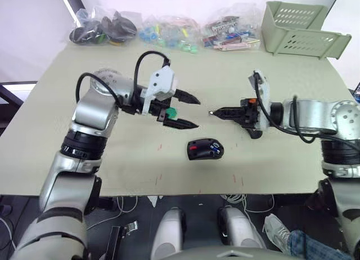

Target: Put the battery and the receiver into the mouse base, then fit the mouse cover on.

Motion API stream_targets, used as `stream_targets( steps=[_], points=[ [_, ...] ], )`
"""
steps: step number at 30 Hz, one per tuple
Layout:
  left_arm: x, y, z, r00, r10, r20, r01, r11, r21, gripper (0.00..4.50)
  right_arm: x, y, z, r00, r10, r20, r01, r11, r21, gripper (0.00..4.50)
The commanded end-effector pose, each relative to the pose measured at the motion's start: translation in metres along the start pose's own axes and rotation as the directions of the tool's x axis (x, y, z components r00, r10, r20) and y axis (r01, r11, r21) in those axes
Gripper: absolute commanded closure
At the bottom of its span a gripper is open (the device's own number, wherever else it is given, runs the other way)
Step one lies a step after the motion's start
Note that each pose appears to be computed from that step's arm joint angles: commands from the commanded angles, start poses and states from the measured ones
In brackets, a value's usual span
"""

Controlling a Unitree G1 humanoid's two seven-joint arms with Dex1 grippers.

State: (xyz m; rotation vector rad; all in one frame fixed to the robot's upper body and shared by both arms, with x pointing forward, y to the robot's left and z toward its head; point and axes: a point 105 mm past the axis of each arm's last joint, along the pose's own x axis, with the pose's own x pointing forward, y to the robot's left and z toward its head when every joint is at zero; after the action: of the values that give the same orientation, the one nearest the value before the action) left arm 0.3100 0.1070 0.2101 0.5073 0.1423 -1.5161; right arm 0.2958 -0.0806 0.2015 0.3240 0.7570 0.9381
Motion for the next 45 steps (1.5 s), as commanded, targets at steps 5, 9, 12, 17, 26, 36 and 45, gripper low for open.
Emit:
stream_targets(
  steps=[5,9,12,17,26,36,45],
  points=[
    [0.000,-0.015,-0.018,0.999,0.054,0.000,-0.054,0.997,-0.059,0.08,-0.019,0.025,0.007,0.965,-0.094,-0.244,0.013,0.949,-0.314,4.50],
    [0.009,-0.023,-0.036,0.998,0.065,-0.022,-0.066,0.995,-0.079,0.08,-0.010,0.042,0.027,0.926,-0.208,-0.315,0.032,0.875,-0.484,4.50],
    [0.012,-0.025,-0.041,0.997,0.072,-0.027,-0.074,0.994,-0.084,0.08,-0.005,0.049,0.038,0.905,-0.259,-0.336,0.038,0.838,-0.544,4.50],
    [0.018,-0.031,-0.050,0.996,0.078,-0.039,-0.081,0.994,-0.079,0.08,0.009,0.052,0.033,0.797,-0.390,-0.460,-0.023,0.743,-0.669,4.50],
    [0.027,-0.035,-0.054,0.997,0.071,-0.044,-0.074,0.995,-0.070,0.08,0.022,0.054,0.040,0.697,-0.415,-0.585,-0.176,0.691,-0.701,4.50],
    [0.046,-0.031,-0.060,0.995,0.069,-0.069,-0.071,0.997,-0.014,0.08,0.029,0.040,0.033,0.666,-0.415,-0.619,-0.148,0.740,-0.656,4.50],
    [0.058,-0.023,-0.064,0.994,0.044,-0.096,-0.042,0.999,0.027,0.08,0.028,0.038,0.027,0.665,-0.406,-0.627,-0.138,0.757,-0.638,4.50]
  ],
)
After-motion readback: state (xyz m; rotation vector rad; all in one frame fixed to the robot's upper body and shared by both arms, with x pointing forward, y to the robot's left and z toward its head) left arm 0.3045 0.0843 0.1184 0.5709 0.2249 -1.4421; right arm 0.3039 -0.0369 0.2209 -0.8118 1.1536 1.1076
